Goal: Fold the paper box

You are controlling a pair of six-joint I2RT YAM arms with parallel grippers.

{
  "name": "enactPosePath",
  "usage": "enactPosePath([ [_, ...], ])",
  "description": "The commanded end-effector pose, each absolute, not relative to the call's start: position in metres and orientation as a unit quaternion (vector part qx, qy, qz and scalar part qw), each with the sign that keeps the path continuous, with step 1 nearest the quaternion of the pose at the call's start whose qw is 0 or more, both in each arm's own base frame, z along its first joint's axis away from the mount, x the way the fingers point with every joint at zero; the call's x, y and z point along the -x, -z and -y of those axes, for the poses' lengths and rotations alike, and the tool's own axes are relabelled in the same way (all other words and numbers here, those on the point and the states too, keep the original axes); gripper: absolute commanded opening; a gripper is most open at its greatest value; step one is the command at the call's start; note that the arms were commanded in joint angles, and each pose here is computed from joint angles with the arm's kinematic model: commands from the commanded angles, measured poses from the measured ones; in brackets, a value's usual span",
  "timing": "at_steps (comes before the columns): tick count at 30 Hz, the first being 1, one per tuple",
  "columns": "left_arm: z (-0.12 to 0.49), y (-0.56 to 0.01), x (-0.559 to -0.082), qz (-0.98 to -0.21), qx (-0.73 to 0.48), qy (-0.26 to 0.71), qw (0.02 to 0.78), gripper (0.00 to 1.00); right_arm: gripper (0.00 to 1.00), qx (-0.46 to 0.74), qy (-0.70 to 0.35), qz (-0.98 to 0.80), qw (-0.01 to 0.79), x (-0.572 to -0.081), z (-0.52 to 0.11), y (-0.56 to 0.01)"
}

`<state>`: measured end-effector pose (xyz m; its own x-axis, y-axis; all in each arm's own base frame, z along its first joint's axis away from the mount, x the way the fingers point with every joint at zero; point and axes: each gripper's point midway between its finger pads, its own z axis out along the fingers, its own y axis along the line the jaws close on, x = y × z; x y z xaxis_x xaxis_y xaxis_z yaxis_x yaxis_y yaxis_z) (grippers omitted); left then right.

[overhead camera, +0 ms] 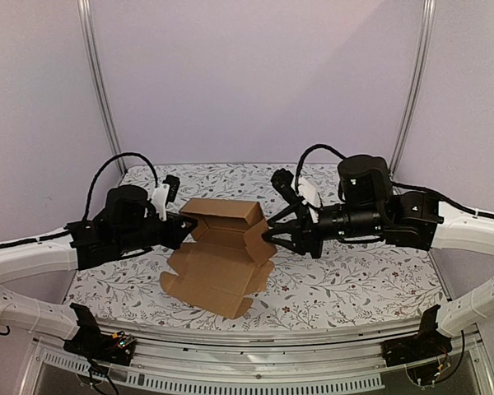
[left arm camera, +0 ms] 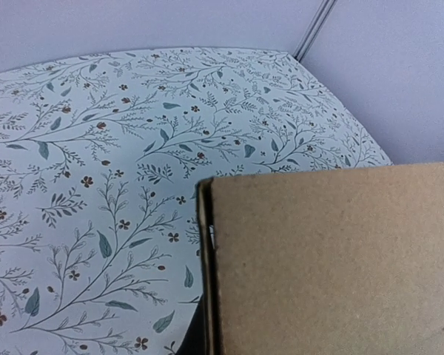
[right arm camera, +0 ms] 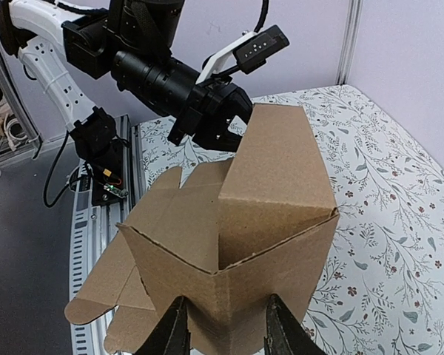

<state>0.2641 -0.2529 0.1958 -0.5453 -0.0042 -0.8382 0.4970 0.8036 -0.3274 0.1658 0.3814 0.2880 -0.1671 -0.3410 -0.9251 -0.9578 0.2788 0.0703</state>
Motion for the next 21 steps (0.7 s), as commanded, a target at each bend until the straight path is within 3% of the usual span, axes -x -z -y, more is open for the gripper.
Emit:
enactPosePath([
  [1, 0.248, -0.196, -0.265, -0.831, -0.139, 0.27, 0.466, 0.0, 0.33, 0.456, -0.353, -0.695, 0.431, -0.178, -0.388, -0.287],
  [12, 0.24, -0.19, -0.272, -0.843, -0.117, 0.241, 0.466, 0.0, 0.41, 0.425, -0.294, -0.737, 0.435, -0.198, -0.4, -0.258],
  [21, 0.226, -0.178, -0.278, -0.864, -0.081, 0.201, 0.454, 0.0, 0.43, 0.374, -0.224, -0.755, 0.489, -0.224, -0.407, -0.254],
])
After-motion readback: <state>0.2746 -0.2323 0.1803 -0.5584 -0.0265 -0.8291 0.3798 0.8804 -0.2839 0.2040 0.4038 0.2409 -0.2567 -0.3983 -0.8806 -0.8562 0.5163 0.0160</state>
